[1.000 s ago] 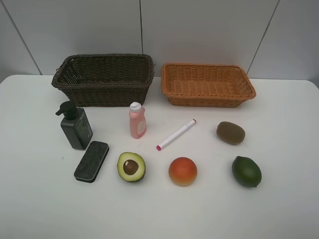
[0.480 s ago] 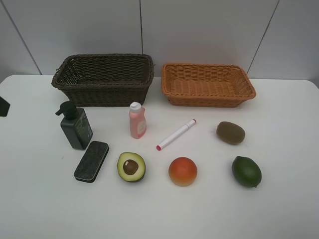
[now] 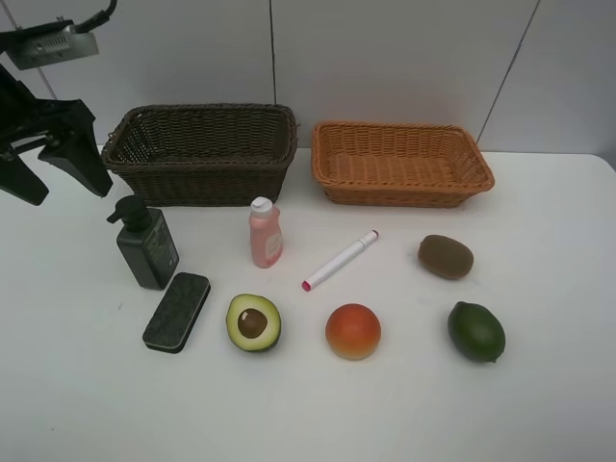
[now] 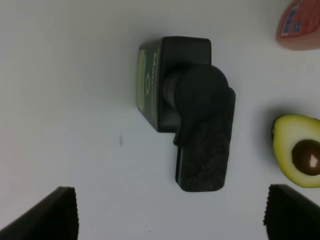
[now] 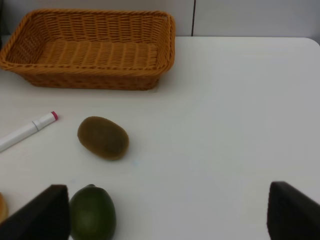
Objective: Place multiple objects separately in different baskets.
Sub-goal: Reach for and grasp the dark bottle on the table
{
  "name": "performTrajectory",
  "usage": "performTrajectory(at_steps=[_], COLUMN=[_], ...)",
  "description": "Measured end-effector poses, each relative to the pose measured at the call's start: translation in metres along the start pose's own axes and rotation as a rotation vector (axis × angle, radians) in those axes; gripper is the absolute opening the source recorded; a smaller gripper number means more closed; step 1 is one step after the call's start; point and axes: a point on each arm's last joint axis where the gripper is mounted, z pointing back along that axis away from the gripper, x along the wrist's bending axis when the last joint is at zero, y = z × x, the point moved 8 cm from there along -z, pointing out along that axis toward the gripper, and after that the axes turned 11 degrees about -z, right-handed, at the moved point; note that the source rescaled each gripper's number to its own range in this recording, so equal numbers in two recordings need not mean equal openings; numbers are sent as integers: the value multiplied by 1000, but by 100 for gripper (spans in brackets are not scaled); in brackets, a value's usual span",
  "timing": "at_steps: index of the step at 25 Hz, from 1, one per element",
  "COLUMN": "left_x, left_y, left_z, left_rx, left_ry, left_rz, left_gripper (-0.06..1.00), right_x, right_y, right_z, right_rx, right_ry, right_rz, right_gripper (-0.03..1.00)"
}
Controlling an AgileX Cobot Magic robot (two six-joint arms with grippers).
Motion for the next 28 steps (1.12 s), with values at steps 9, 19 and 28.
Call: performTrajectory(at_steps=[9,19,28], left_x=[-29,-23,-19], left_y=[-25,-29,-22], left_z=[-44,-69,-110], left_rx=[97,169,246], left_ry=[20,-87,-60], left_rz=[-135,-196,-159], left_gripper=[92,92,92], right_x=[0,0,0], right_y=[0,0,0], right_z=[0,0,0], right_rx=[0,0,0], right_ry=[0,0,0], right_rz=[0,0,0], right_gripper=[100,100,100])
